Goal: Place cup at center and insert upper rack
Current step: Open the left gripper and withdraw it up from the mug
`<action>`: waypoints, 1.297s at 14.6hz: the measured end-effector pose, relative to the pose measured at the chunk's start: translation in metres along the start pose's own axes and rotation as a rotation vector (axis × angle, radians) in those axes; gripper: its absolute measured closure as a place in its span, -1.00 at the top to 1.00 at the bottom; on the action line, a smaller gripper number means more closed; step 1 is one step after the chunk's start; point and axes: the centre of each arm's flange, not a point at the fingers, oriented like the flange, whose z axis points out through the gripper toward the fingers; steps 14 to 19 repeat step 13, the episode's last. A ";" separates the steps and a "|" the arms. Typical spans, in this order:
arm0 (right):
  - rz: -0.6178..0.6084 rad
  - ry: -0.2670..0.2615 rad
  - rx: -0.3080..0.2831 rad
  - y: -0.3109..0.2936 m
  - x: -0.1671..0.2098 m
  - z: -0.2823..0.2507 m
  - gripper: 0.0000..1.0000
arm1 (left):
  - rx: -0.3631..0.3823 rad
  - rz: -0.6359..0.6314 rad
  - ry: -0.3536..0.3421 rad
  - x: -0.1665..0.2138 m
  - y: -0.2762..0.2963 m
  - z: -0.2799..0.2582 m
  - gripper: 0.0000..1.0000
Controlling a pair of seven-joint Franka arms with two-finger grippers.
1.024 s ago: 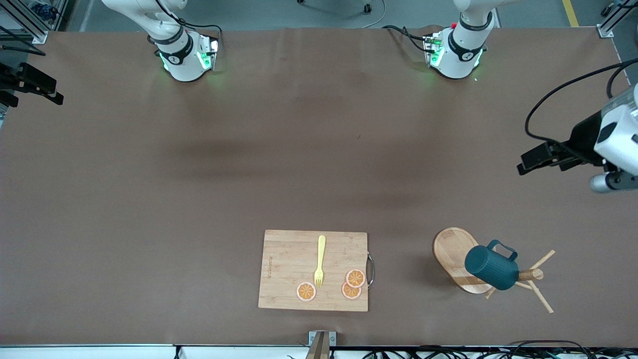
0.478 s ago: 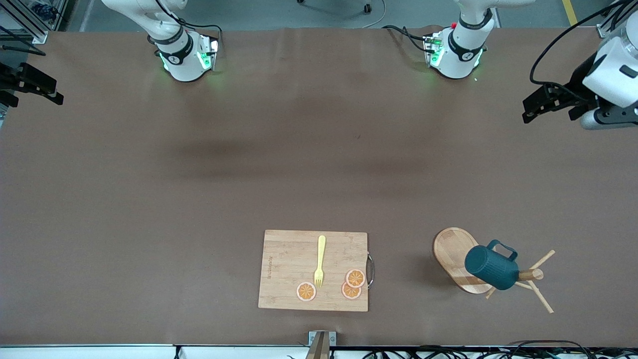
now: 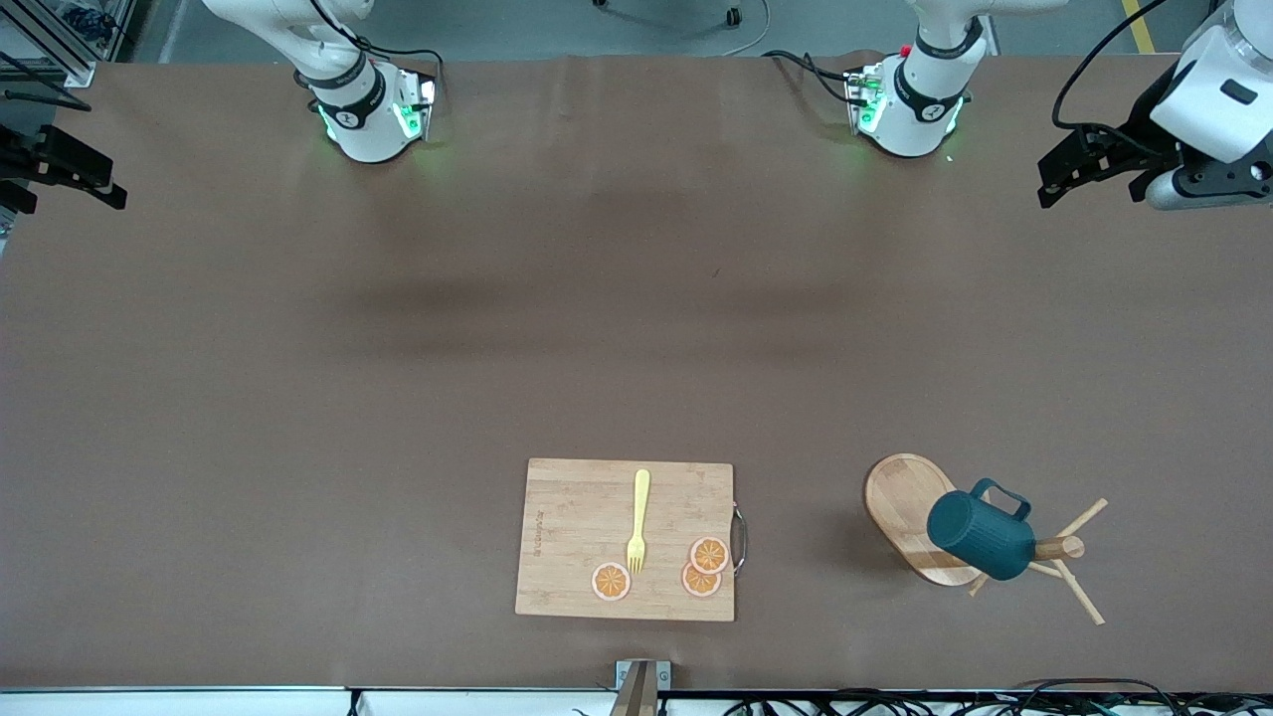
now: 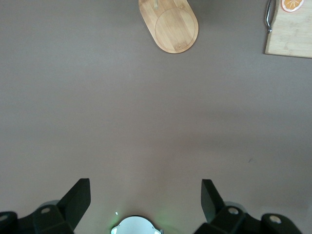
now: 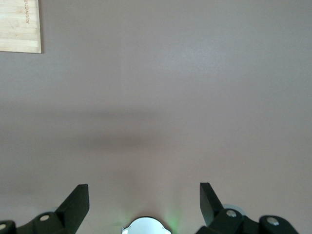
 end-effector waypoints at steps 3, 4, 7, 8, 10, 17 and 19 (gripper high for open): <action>0.000 0.000 0.000 0.000 0.000 0.000 1.00 | -0.003 0.063 0.010 0.002 -0.003 -0.001 1.00; 0.000 0.000 0.000 0.000 0.000 0.000 1.00 | -0.003 0.070 0.011 0.003 -0.006 0.000 1.00; 0.000 0.000 0.000 0.000 0.000 0.000 1.00 | -0.005 0.063 0.010 0.005 -0.012 0.001 1.00; 0.000 0.000 0.000 0.000 0.000 0.000 1.00 | -0.005 0.062 0.010 0.006 -0.013 0.001 1.00; 0.000 0.000 0.000 0.000 0.000 0.000 1.00 | -0.005 0.062 0.010 0.006 -0.013 0.001 1.00; 0.000 0.000 0.000 0.000 0.000 0.000 1.00 | -0.005 0.063 0.009 0.006 -0.013 0.001 1.00; 0.000 0.000 0.000 0.000 0.000 0.000 1.00 | -0.005 0.063 0.009 0.006 -0.013 0.001 1.00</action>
